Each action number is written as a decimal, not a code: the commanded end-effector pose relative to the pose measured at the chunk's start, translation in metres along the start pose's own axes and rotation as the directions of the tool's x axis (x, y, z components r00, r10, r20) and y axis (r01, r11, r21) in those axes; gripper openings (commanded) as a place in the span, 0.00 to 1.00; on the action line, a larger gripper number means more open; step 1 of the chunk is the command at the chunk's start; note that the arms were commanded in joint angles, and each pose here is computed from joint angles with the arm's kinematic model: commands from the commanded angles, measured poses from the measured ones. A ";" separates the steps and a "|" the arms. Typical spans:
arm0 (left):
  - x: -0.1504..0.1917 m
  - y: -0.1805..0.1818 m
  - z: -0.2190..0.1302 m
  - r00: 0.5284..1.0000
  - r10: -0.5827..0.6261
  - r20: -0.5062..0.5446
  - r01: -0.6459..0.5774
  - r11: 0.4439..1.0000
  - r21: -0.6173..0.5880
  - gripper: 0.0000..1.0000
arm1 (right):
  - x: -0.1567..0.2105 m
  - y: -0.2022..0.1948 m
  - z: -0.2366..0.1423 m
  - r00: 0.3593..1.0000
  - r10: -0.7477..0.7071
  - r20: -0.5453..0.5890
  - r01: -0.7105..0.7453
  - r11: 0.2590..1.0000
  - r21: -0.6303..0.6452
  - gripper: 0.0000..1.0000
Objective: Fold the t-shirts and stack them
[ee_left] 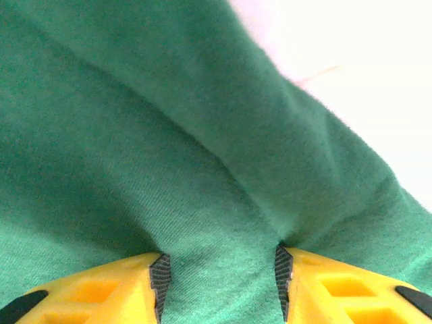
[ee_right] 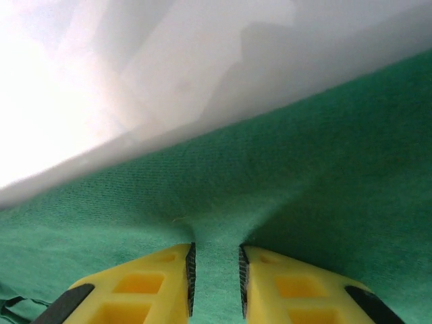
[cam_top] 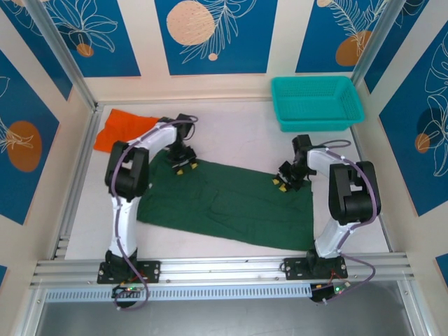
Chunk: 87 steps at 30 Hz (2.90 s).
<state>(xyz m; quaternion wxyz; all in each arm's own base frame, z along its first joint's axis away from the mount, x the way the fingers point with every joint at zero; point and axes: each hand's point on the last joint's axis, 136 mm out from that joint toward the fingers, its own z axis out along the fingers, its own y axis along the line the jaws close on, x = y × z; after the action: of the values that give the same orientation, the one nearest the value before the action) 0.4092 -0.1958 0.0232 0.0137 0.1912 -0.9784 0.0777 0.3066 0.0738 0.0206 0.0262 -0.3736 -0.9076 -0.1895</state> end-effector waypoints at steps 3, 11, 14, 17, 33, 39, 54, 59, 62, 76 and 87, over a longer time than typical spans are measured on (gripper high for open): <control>-0.040 -0.074 0.039 0.996 0.077 0.040 -0.081 0.992 0.095 0.47 | -0.008 -0.012 -0.025 0.998 0.064 -0.018 -0.064 0.997 -0.031 0.28; -0.117 -0.171 0.001 0.940 0.101 0.326 -0.234 0.887 0.399 0.57 | -0.016 0.018 -0.082 0.992 -0.064 0.111 0.075 0.993 -0.097 0.31; -0.127 -0.177 -0.044 0.906 0.114 0.407 -0.297 0.857 0.420 0.71 | -0.001 0.031 -0.099 0.981 -0.144 0.132 0.159 0.981 -0.108 0.32; -0.126 -0.172 -0.097 0.869 0.151 0.472 -0.365 0.839 0.403 0.81 | 0.031 0.045 -0.100 0.961 -0.261 0.090 0.272 0.953 -0.137 0.33; -0.040 -0.002 -0.062 0.987 0.021 0.161 -0.036 0.995 0.093 0.56 | 0.185 -0.012 -0.004 0.752 -0.555 -0.354 0.593 0.805 -0.004 0.24; -0.024 0.000 -0.015 0.998 0.030 0.047 -0.032 0.998 0.050 0.56 | 0.183 -0.042 0.008 0.809 -0.472 -0.351 0.530 0.843 0.087 0.24; -0.099 -0.070 0.056 0.992 0.025 0.124 -0.041 0.991 0.124 0.54 | 0.179 -0.053 0.035 0.842 -0.352 -0.408 0.435 0.891 0.130 0.24; -0.130 -0.105 0.060 0.978 -0.011 0.210 -0.047 0.962 0.268 0.55 | 0.182 -0.033 0.040 0.847 -0.312 -0.430 0.386 0.918 0.094 0.24; -0.144 -0.110 0.046 0.971 -0.039 0.236 -0.039 0.948 0.317 0.58 | 0.182 -0.018 0.043 0.850 -0.287 -0.441 0.354 0.932 0.076 0.24; -0.100 -0.026 -0.134 0.937 0.036 0.348 -0.087 0.987 0.133 0.91 | 0.189 0.004 0.066 0.862 -0.168 -0.478 0.235 0.969 0.082 0.25; 0.032 0.074 -0.113 0.975 -0.036 0.221 0.010 0.993 0.117 0.93 | 0.235 0.027 0.090 0.877 -0.149 -0.456 0.238 0.960 0.145 0.25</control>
<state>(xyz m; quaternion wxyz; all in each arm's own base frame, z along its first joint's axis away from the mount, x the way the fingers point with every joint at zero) 0.3792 -0.1261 0.1535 -0.1376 0.2000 -0.9629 0.1180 0.1903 0.2743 0.0175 0.2084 -0.1831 -0.9329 -0.2296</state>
